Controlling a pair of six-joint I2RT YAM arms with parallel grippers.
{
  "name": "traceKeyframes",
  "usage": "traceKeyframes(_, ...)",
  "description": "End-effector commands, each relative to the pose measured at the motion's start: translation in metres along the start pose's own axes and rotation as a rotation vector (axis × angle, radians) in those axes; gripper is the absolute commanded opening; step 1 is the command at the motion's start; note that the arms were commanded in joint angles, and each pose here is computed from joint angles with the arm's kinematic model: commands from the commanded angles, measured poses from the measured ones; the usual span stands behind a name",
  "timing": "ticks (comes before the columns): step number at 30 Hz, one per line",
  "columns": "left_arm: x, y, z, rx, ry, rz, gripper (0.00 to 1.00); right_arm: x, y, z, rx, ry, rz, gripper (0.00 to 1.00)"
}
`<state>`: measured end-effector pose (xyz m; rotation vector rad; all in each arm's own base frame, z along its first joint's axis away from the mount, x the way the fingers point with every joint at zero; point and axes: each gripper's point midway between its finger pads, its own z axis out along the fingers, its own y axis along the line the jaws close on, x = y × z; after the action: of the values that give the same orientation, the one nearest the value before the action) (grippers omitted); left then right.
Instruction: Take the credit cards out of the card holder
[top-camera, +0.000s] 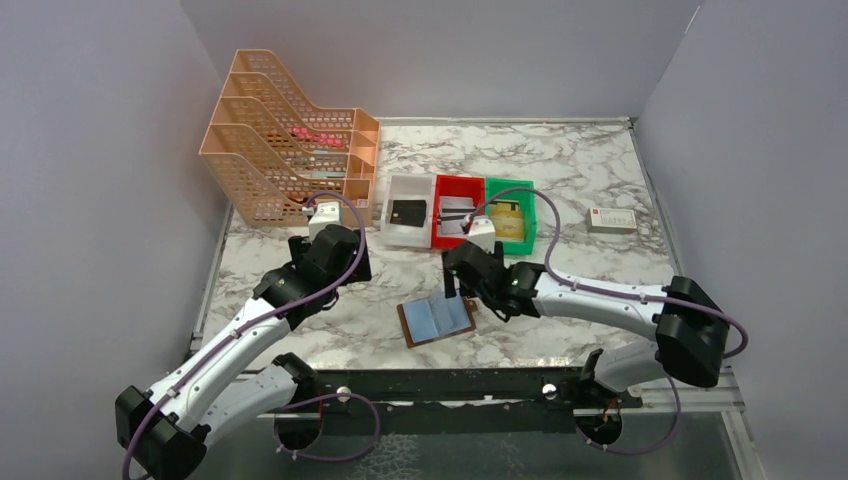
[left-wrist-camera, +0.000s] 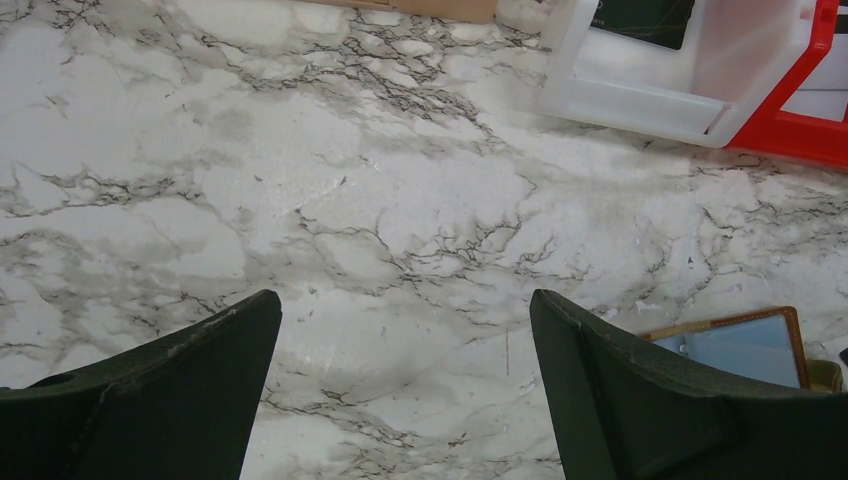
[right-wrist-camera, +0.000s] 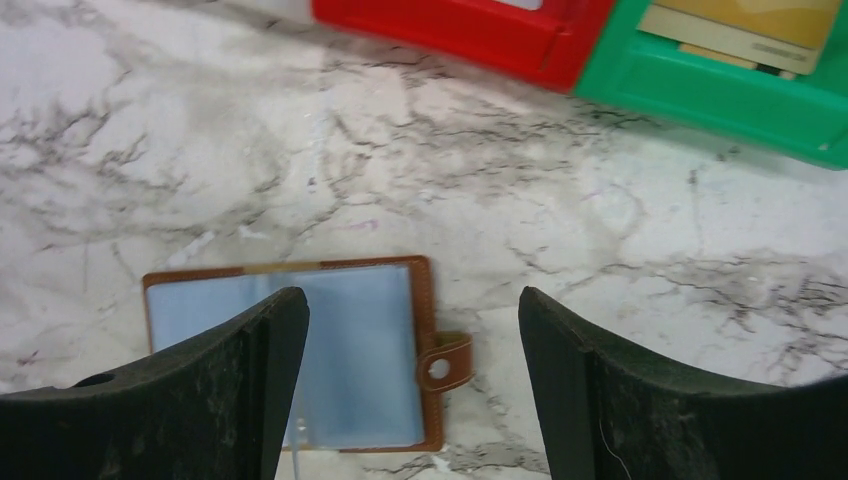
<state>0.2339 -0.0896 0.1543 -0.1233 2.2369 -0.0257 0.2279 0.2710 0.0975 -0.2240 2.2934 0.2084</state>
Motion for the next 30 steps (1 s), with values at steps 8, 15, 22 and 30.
traceKeyframes(8,0.001,0.000,0.003,-0.004,0.007,0.012,0.99,-0.002,-0.040,0.004,-0.031,0.004,0.085,0.82)
traceKeyframes(15,0.001,-0.002,0.003,0.000,0.015,0.016,0.99,-0.032,-0.045,-0.008,-0.022,-0.106,0.064,0.82)
traceKeyframes(22,-0.007,-0.001,0.002,-0.008,-0.005,0.014,0.99,-0.088,-0.067,-0.044,0.014,-0.355,0.060,0.83)
traceKeyframes(30,-0.033,0.011,-0.003,-0.089,-0.098,0.009,0.99,-0.128,-0.083,-0.081,0.024,-0.568,-0.011,0.88)
